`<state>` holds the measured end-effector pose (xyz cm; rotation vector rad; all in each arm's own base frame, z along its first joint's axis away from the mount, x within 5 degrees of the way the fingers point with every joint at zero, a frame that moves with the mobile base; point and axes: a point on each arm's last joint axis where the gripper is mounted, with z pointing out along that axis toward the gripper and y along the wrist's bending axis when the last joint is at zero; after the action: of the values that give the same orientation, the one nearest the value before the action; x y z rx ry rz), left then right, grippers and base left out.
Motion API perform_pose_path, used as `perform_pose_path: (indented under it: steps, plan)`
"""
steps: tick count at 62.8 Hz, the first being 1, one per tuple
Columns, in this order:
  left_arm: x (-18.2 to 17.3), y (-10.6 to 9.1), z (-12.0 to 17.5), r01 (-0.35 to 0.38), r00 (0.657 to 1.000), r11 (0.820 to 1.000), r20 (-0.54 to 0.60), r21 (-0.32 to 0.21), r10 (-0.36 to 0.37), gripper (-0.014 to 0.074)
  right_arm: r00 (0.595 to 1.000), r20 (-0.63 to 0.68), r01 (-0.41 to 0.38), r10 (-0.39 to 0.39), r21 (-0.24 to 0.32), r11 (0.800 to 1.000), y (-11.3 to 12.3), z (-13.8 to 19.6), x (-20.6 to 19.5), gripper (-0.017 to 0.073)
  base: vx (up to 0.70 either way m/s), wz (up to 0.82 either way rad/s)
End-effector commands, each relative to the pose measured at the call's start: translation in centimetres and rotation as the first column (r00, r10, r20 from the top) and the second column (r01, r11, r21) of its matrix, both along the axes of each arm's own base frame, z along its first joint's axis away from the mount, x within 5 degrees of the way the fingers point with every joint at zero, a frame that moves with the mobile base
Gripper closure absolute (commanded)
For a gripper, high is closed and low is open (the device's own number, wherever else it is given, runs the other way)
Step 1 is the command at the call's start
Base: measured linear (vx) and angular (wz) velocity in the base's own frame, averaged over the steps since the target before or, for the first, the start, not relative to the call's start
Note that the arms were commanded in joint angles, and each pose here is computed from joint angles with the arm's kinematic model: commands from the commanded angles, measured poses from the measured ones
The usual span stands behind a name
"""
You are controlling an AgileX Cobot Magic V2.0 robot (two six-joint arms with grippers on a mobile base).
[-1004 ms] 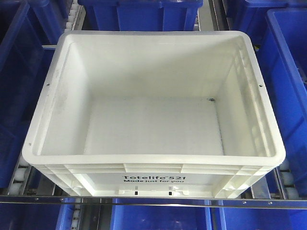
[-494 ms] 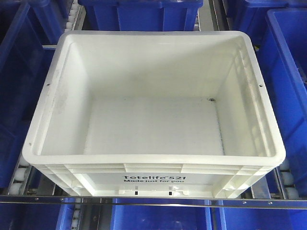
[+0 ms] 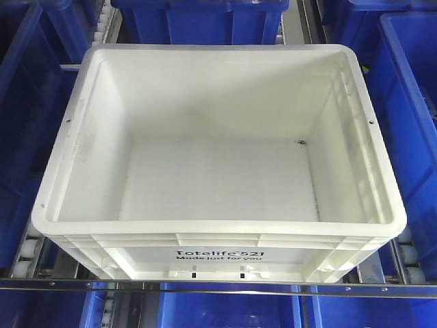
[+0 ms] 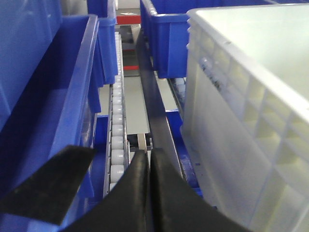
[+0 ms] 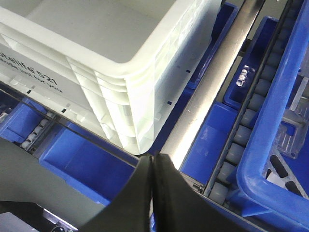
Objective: Move bin from left to right shelf
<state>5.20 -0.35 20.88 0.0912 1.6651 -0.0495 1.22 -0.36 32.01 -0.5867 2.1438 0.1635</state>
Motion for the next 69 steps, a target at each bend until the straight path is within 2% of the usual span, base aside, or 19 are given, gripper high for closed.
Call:
perform_pose_path:
  steps: [1, 14, 51, 60, 69]
  plan:
    - [0.1, -0.1, 0.5, -0.001, 0.99, 0.999, 0.139, -0.039, 0.006, 0.0601, 0.998, 0.061, -0.001, -0.001, 0.022, 1.0, 0.1, 1.0, 0.3, 0.0568, 0.0, 0.0]
    - [0.2, 0.0, 0.4, -0.026, 0.98, 0.998, 0.198, -0.052, 0.036, 0.0601, 0.998, 0.061, -0.001, -0.001, 0.022, 1.0, 0.1, 1.0, 0.3, 0.0568, 0.0, 0.0]
    - [0.0, 0.0, 1.4, -0.012, 0.951, 0.998, 0.308, -0.069, 0.033, 0.0597, 0.998, 0.061, -0.001, -0.001, 0.022, 1.0, 0.1, 1.0, 0.3, 0.0568, 0.0, 0.0]
    - [0.0, 0.1, 1.5, -0.043, 0.948, 0.996, 0.311, -0.073, 0.064, 0.0596, 0.998, 0.061, -0.001, -0.001, 0.022, 1.0, 0.1, 1.0, 0.3, 0.0568, 0.0, 0.0]
    - [0.0, 0.2, 1.5, -0.046, 0.949, 0.997, 0.309, -0.068, 0.065, 0.0594, 0.998, 0.061, -0.001, -0.001, 0.022, 1.0, 0.1, 1.0, 0.3, 0.0568, 0.0, 0.0]
